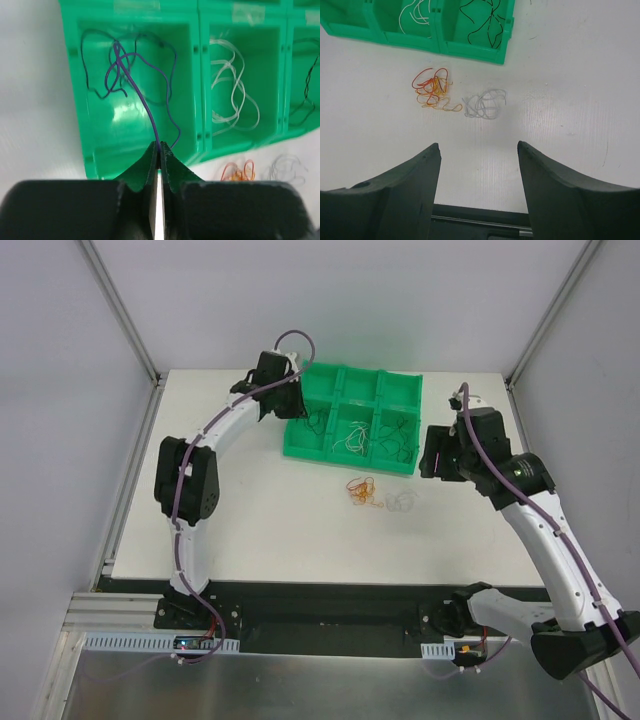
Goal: Untangle the cables
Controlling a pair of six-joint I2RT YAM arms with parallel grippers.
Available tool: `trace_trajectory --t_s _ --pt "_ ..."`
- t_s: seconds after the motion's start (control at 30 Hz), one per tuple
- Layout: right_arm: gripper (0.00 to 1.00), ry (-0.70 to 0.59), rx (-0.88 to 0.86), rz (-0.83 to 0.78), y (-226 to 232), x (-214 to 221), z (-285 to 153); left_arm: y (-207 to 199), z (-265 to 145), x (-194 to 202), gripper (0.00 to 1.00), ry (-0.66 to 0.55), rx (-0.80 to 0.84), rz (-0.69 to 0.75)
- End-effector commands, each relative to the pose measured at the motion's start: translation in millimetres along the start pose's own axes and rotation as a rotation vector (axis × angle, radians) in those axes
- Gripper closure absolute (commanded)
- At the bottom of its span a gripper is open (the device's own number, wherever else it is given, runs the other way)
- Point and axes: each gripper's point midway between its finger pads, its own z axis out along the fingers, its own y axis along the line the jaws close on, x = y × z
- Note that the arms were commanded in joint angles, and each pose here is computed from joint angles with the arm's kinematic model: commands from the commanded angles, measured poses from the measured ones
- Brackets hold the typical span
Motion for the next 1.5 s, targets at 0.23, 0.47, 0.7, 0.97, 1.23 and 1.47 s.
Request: trace_trajectory --t_s 0.23,0.47,0.7,0.97,1.23,1.47 --pt "0.35 0.000 0.000 0.006 -4.6 1.6 -20.1 21.2 69.1 -21.9 1.00 -0.052 -0.132 0.054" --pt "0.35 0.024 -0.009 0.031 1.5 -1.2 -14.2 12.5 55.6 -28.3 0.81 -0.072 -0.136 0.047" --pt "0.35 0.060 -0.033 0.066 12.9 -3.4 2.4 -15.9 -2.3 -42.0 0.40 -0.130 -0.084 0.047" --pt "0.35 0.153 -0.039 0.115 26.5 0.2 38.8 -51.0 -72.1 -26.8 0.34 -0.124 0.032 0.042" --pt "0.35 0.310 -0.091 0.213 49.6 25.2 95.0 -48.9 -149.4 44.3 0.30 -0.045 0.069 0.113" --pt "0.29 0.413 -0.005 0.276 25.7 65.9 136.6 -47.5 -188.3 128.5 0.29 0.066 0.158 0.018"
